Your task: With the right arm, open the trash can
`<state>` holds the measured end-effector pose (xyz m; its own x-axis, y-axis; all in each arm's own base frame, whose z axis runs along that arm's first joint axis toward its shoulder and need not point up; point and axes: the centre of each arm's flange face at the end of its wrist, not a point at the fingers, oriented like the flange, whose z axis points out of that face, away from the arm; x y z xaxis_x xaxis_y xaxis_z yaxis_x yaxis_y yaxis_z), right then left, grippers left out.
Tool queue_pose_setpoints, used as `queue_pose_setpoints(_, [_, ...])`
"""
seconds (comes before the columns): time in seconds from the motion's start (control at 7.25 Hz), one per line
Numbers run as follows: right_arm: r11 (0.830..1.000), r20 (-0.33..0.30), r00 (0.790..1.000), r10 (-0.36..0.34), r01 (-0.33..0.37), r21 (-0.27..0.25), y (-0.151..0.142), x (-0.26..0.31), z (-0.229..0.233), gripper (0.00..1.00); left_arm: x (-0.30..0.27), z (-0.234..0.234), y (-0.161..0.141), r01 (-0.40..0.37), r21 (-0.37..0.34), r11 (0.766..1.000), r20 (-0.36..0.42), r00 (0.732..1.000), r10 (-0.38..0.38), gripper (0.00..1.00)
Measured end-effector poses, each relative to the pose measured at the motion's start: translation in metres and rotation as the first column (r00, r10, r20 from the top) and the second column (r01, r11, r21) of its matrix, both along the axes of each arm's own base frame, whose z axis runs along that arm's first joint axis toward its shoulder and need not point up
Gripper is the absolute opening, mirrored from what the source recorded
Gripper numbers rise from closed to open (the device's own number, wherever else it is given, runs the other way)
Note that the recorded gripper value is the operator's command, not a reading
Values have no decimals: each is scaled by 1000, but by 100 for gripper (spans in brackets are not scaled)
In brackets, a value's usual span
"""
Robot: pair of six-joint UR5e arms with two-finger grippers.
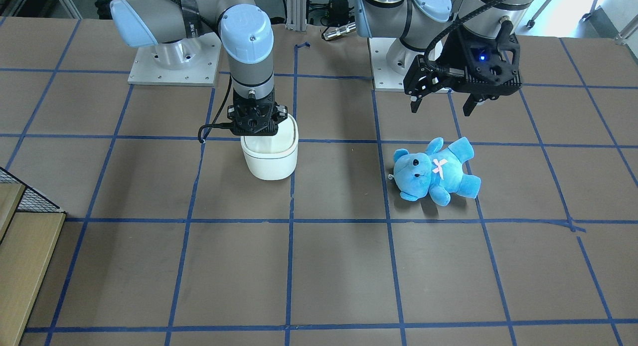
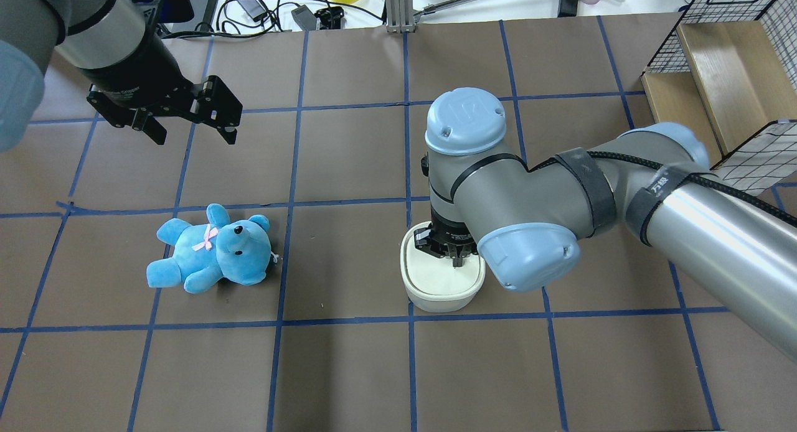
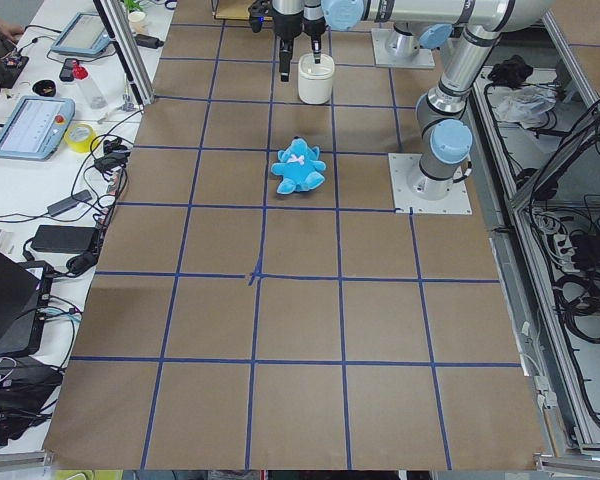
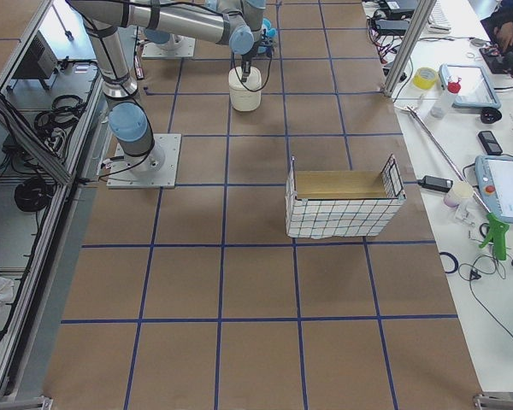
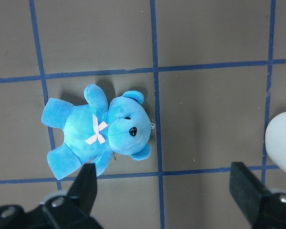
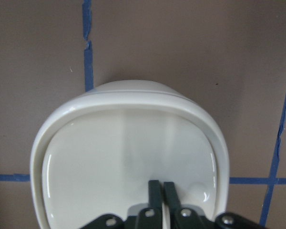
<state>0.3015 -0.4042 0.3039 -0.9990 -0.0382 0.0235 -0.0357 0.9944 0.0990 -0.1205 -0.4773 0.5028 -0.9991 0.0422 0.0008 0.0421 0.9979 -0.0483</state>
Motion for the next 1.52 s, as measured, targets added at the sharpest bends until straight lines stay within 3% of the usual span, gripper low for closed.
queue_pose_setpoints(0.28, [999, 28, 1000, -11, 13, -48, -10, 2, 48, 100, 0, 0, 0, 0, 0, 1000, 0, 1000, 0, 100])
queue_pose_setpoints(0.55, [998, 35, 999, -31, 33, -50, -34, -5, 124, 100, 0, 0, 0, 0, 0, 1000, 1, 1000, 0, 100])
queue_pose_setpoints(0.97, [987, 73, 996, -54, 64, -148, -80, -59, 202, 100, 0, 0, 0, 0, 0, 1000, 1, 1000, 0, 100])
queue_pose_setpoints(1.24, [982, 76, 997, -17, 31, -185, -95, -86, 221, 100, 0, 0, 0, 0, 0, 1000, 1, 1000, 0, 100])
queue_pose_setpoints(1.52, [982, 75, 997, -2, 16, -189, -98, -95, 221, 100, 0, 0, 0, 0, 0, 1000, 1, 1000, 0, 100])
